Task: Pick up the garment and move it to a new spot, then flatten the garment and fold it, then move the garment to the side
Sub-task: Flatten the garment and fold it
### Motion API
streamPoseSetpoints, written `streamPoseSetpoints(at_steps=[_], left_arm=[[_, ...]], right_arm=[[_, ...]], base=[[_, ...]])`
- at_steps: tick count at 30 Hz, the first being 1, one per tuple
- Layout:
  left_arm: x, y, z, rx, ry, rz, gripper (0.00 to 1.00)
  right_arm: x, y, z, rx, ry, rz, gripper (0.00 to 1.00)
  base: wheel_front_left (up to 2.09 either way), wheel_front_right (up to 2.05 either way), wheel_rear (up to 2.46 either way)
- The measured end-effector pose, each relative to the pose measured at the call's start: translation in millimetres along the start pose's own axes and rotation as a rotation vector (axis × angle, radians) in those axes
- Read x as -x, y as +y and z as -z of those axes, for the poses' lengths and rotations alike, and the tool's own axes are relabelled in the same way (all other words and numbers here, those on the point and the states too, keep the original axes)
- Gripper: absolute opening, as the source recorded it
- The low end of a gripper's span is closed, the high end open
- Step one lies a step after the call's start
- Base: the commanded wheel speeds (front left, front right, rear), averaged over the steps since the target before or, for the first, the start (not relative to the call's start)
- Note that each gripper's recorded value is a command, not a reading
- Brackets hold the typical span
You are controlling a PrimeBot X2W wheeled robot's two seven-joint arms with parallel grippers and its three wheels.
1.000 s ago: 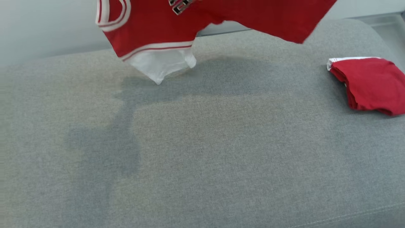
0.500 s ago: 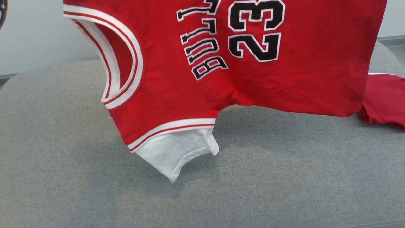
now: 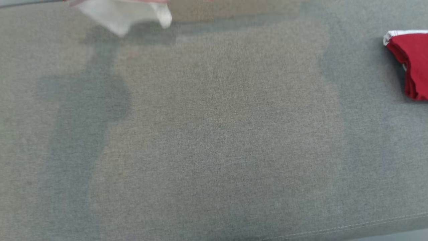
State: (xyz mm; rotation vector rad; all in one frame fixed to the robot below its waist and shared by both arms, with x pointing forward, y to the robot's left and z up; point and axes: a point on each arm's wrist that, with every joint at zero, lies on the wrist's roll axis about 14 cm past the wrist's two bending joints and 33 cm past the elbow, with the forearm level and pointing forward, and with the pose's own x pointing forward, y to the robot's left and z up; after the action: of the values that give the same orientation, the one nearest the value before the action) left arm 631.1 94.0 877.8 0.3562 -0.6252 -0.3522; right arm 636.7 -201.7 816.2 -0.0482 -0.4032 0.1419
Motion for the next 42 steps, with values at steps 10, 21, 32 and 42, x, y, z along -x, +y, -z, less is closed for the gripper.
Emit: streamPoseSetpoints(at_steps=[10,21,32,42], left_arm=[[-14,-45,80,0.047,-0.188,0.024,0.00],[63,-119,285,0.328,0.086,0.039,0.00],[189,-167,309,0.560,0.263,0.046,0.00],[296,-174,248,0.680,0.426,-0.032,0.00]], right_arm=[[-47,-11,96,0.093,-0.053,0.023,0.00],[23,12,344,0.000,0.330,0.028,0.00],[131,3,387,-0.102,0.469,0.083,0.00],[218,-8,319,-0.128,0.467,0.105,0.00]], base=[[0.00,0.00,0.00],[0.00,0.00,0.00],[0.00,0.00,0.00],[0.00,0.00,0.00]])
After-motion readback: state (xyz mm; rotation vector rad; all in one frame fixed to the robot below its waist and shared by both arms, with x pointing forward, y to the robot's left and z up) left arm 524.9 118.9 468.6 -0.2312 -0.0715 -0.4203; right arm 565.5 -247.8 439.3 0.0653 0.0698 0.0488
